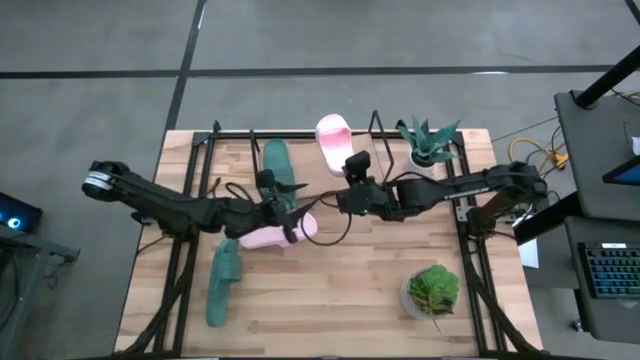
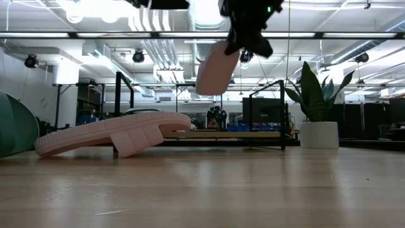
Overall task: Pick and place slides into the shelf
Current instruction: Put the right pink slide on the shelf
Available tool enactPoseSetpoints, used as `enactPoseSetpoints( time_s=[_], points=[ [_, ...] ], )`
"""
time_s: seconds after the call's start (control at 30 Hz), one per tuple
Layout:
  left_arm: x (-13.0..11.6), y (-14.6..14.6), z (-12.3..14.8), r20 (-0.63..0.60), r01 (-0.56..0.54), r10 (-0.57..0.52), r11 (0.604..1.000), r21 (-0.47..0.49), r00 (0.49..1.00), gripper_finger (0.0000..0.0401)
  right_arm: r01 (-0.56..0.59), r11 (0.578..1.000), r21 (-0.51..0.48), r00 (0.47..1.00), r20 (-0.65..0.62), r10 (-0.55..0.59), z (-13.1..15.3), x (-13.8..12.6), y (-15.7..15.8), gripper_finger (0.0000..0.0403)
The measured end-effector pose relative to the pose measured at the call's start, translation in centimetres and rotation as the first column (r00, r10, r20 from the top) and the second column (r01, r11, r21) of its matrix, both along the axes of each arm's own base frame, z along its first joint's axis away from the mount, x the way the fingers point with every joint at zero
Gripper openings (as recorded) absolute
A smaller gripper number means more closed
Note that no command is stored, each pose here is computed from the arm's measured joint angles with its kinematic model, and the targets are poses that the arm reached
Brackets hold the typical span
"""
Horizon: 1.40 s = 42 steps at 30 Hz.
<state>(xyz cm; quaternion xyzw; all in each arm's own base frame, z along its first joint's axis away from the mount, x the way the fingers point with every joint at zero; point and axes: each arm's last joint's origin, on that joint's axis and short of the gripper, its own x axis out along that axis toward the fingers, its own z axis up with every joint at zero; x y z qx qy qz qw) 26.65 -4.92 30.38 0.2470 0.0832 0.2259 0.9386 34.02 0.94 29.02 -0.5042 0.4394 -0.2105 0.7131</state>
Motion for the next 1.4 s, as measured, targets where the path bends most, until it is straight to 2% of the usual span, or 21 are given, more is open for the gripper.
enactPoseSetpoints(
  time_s=[0.13, 0.3, 0.53, 0.8, 0.93, 1.4],
  points=[
    [-1.5, -0.3, 0.4, 0.032, 0.031, -0.03, 0.999, -0.018, 0.999, 0.0223, 0.024, 1.0, -0.002, 1.0, -0.015, -0.024, -2.6, -0.4, -0.9, 0.0043],
    [-2.8, -0.5, 0.9, 0.076, 0.054, -0.05, 0.997, -0.051, 0.996, 0.0224, 0.037, 0.999, 0.01, 0.998, 0.05, -0.037, -5.1, -0.8, -1.3, 0.0043],
    [-3.3, -0.5, 0.4, 0.078, 0.06, -0.056, 0.997, -0.055, 0.995, 0.0224, -0.032, 0.998, 0.055, 0.993, 0.111, 0.026, -7.8, -1.4, -1.6, 0.0043],
    [-3.2, -0.5, 0.1, 0.071, 0.059, -0.055, 0.996, -0.062, 0.996, 0.0224, -0.01, 0.997, 0.077, 0.988, 0.151, -0.002, -8.5, -1.7, -3.1, 0.0043],
    [-3.2, -0.5, 0.1, 0.076, 0.06, -0.055, 0.996, -0.063, 0.996, 0.0224, -0.037, 0.993, 0.116, 0.99, 0.139, 0.02, -9.2, -2.0, -3.6, 0.0043],
    [-3.1, -0.5, 0.1, 0.074, 0.06, -0.055, 0.996, -0.062, 0.996, 0.0224, -0.041, 0.988, 0.149, 0.993, 0.114, 0.024, -10.1, -2.4, -4.6, 0.0043]
  ],
)
